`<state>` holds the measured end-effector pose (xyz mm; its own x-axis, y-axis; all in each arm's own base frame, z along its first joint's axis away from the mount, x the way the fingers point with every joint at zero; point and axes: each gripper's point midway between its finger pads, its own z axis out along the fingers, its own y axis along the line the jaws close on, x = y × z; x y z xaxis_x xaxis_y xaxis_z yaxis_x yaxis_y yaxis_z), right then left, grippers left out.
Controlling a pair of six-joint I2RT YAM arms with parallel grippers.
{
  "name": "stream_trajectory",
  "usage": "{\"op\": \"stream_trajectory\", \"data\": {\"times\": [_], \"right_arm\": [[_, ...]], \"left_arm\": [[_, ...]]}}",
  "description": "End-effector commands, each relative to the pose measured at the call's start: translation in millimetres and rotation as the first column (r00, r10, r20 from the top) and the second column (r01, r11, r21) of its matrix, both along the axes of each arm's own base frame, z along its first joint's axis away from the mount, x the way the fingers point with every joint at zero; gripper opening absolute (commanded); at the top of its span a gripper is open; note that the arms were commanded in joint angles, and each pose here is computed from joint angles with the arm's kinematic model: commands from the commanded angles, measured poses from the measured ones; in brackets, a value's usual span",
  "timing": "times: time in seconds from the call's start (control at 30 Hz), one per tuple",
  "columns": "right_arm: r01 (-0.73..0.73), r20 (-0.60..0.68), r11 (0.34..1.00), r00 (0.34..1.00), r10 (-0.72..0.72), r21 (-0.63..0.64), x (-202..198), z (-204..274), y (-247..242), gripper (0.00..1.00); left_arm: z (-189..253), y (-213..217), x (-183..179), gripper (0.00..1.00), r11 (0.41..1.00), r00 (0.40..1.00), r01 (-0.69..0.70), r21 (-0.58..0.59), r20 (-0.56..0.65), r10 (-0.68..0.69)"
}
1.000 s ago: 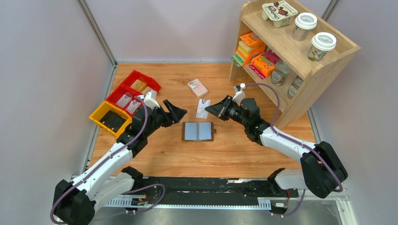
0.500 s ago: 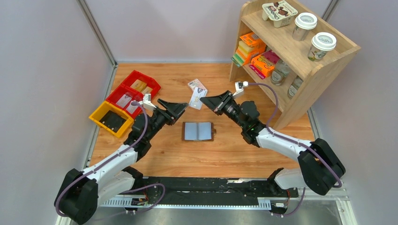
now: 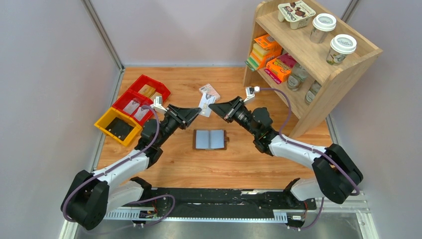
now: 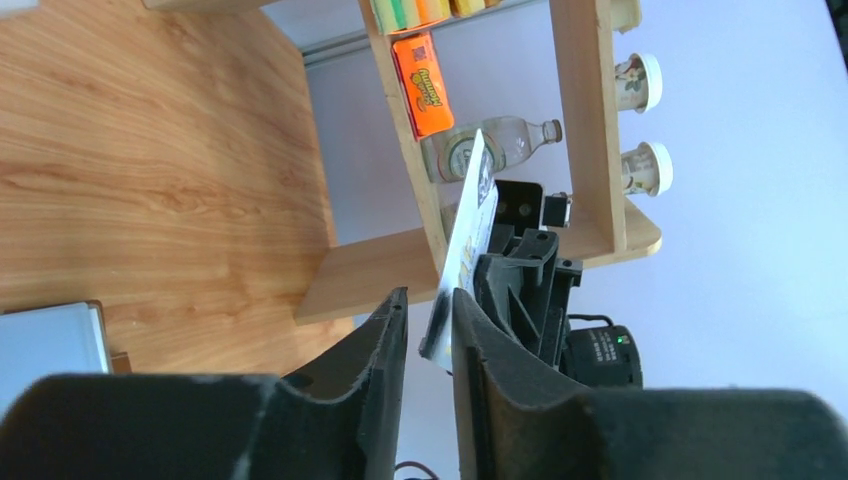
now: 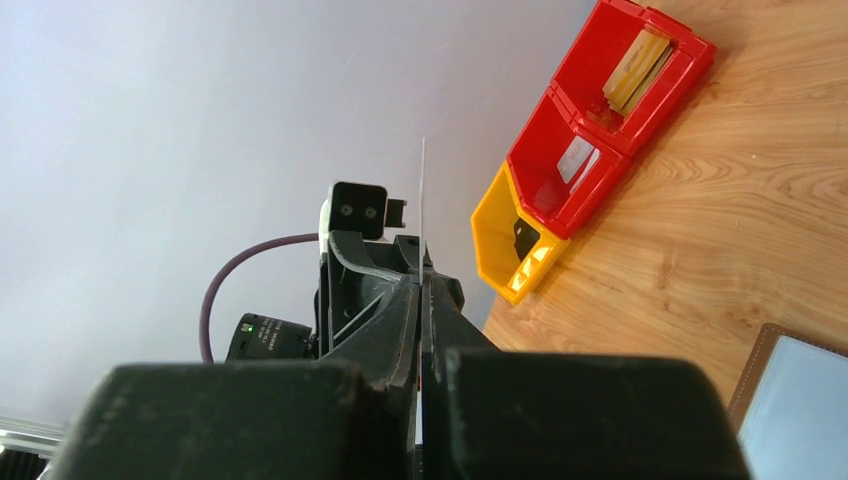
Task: Take the credit cards out of the card holder
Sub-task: Remove the credit card from the card holder, then place the credit card in the storage box.
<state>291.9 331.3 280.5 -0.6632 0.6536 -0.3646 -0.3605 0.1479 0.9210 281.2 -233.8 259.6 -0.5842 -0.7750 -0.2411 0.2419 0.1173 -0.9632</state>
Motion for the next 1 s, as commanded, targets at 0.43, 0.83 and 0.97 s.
{"op": "stream_trajectory", "data": {"times": [0.43, 0.83, 0.97], "right_arm": [[0.05, 0.102, 0.985, 0.994, -0.033, -0.165, 0, -4, -14, 0.56], [0.225, 0.211, 0.715, 0.971, -0.11, -0.662, 3, -52, -80, 0.99], [0.245, 0.242, 0.674, 0.965, -0.101, -0.697, 1, -57, -93, 1.0]], "left_arm": [[11, 34, 20, 0.0, 0.97, 0.997, -0.019, 0.242, 0.081, -0.001], [-42, 145, 36, 0.0, 0.571, 0.983, 0.084, 0.817, -0.162, 0.088], [-58, 210, 44, 0.0, 0.556, 0.93, 0.104, 0.825, -0.279, 0.239]]}}
